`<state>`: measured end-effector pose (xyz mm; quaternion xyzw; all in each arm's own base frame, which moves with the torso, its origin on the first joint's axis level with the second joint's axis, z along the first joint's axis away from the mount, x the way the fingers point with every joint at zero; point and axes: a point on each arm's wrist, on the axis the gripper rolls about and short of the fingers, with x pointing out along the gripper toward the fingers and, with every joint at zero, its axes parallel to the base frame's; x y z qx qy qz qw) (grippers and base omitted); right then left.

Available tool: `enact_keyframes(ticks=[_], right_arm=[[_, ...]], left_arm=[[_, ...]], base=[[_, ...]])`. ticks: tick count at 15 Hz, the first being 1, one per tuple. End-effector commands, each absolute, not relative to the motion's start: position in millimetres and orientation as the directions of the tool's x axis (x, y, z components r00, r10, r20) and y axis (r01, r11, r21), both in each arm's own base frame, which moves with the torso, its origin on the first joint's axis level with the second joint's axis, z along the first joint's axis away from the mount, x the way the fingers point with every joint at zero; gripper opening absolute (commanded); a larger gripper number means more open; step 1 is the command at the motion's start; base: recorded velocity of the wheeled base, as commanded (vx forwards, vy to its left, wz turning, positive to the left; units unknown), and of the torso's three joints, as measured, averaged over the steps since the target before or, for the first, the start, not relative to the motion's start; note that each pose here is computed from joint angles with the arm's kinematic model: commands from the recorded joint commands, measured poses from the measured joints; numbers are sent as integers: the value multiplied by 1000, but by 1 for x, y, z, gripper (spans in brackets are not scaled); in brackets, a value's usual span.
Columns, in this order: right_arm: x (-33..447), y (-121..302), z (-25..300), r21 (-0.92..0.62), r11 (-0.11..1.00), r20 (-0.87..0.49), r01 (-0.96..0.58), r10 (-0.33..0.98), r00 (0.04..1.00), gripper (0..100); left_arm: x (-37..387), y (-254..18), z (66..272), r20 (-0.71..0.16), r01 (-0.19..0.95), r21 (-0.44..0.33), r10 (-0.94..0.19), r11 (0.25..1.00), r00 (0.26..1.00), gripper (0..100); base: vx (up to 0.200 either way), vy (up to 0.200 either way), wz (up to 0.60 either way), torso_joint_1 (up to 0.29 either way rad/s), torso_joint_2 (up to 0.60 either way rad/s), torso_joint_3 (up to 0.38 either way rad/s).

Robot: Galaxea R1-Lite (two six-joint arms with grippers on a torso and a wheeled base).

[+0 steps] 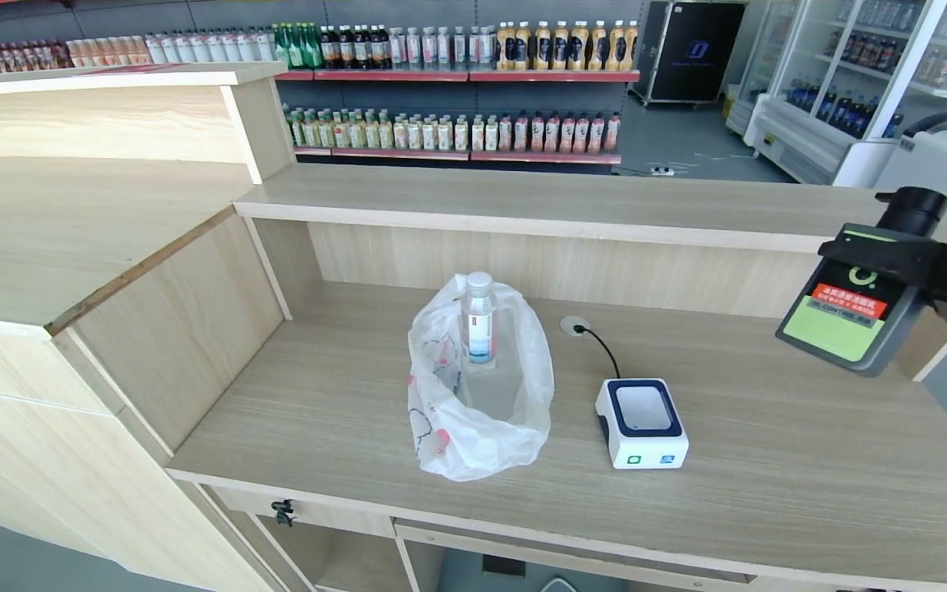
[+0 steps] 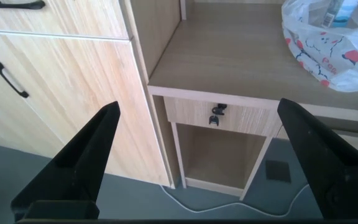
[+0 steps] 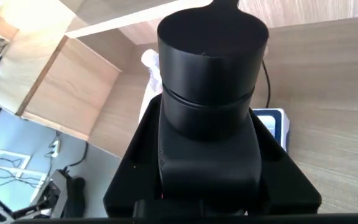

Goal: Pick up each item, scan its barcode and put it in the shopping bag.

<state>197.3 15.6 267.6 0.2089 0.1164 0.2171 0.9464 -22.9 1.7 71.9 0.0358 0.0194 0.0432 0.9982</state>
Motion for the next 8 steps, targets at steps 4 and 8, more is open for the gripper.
enact_keyframes(ticks=[4,8], right_arm=[[226,-13,231,511,737,-156,-442,585,796,0],[250,-38,204,508,703,-183,-497,653,735,0]], left_arm=[[-23,2,72,-35,-86,73,89,994,995,100],[-23,2,72,-35,-86,73,89,994,995,100]], base=[[0,0,0,0,0,0],[0,0,0,0,0,0]])
